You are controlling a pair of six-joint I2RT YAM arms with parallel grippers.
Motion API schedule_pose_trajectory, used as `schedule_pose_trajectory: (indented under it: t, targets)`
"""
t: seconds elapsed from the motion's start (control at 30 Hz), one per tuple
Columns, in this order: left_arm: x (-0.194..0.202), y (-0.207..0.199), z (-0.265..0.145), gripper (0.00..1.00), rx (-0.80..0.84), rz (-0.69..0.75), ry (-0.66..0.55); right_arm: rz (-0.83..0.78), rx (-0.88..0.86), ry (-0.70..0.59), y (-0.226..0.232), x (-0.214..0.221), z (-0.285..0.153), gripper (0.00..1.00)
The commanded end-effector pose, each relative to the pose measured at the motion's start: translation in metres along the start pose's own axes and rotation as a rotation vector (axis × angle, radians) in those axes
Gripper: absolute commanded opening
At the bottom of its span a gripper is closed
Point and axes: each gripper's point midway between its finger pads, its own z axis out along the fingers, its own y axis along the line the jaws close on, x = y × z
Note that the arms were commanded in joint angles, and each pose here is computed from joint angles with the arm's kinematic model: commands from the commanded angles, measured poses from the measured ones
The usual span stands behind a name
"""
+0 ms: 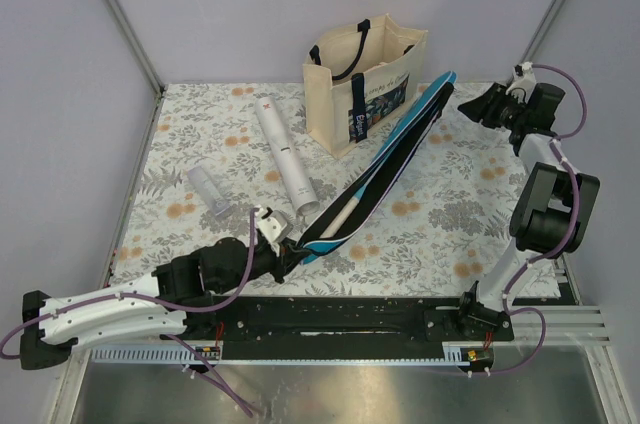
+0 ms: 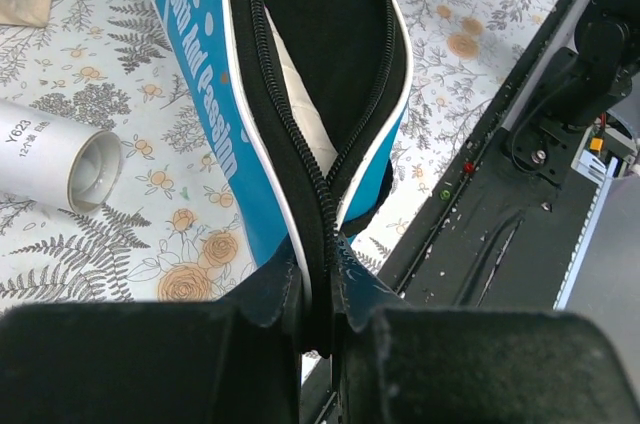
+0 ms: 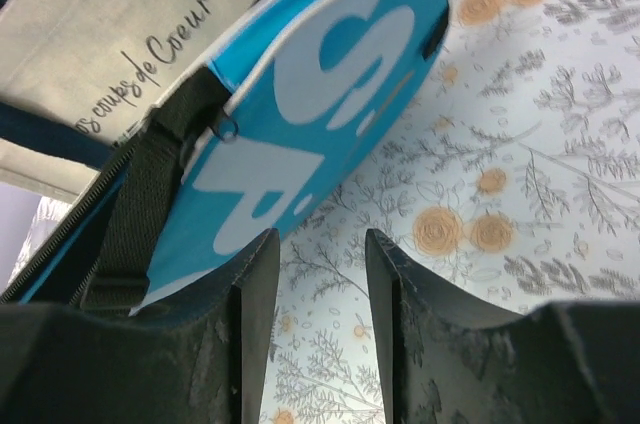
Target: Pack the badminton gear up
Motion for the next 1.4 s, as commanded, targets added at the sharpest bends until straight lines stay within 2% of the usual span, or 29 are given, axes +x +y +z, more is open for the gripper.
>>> schedule_pose_trajectory:
  t: [0.0, 0.17, 0.2, 0.23, 0.43, 0.63, 1.1, 1.37]
  targets:
    - [-0.039, -0.024, -0.01, 0.0, 0.114, -0.037, -0.094, -0.143, -0.176, -0.053, 0.027, -0.033, 0.004, 0.48]
    - [-0.038, -0.027, -0.012, 0.0, 0.145, -0.001, -0.1, -0.11, -0.353, -0.057, 0.048, -0.035, 0.007, 0.49]
    - [-0.063, -0.033, -0.019, 0.0, 0.162, -0.002, -0.151, -0.101, -0.384, -0.07, 0.052, -0.039, 0.008, 0.49]
    - [-0.035, -0.027, -0.012, 0.0, 0.148, 0.011, -0.096, -0.078, -0.404, -0.074, 0.055, -0.041, 0.008, 0.49]
    - [-0.034, -0.026, -0.011, 0.0, 0.144, 0.019, -0.093, -0.003, -0.455, -0.083, 0.058, -0.044, 0.01, 0.43]
    - [-0.032, -0.027, -0.011, 0.0, 0.152, 0.027, -0.082, 0.004, -0.456, -0.088, 0.058, -0.046, 0.012, 0.43]
    - [-0.032, -0.025, -0.011, 0.0, 0.144, 0.038, -0.083, 0.213, -0.325, -0.083, 0.04, -0.045, 0.01, 0.41]
    - [-0.034, -0.028, -0.005, 0.0, 0.151, 0.045, -0.082, 0.247, -0.355, -0.071, 0.041, -0.041, 0.011, 0.39]
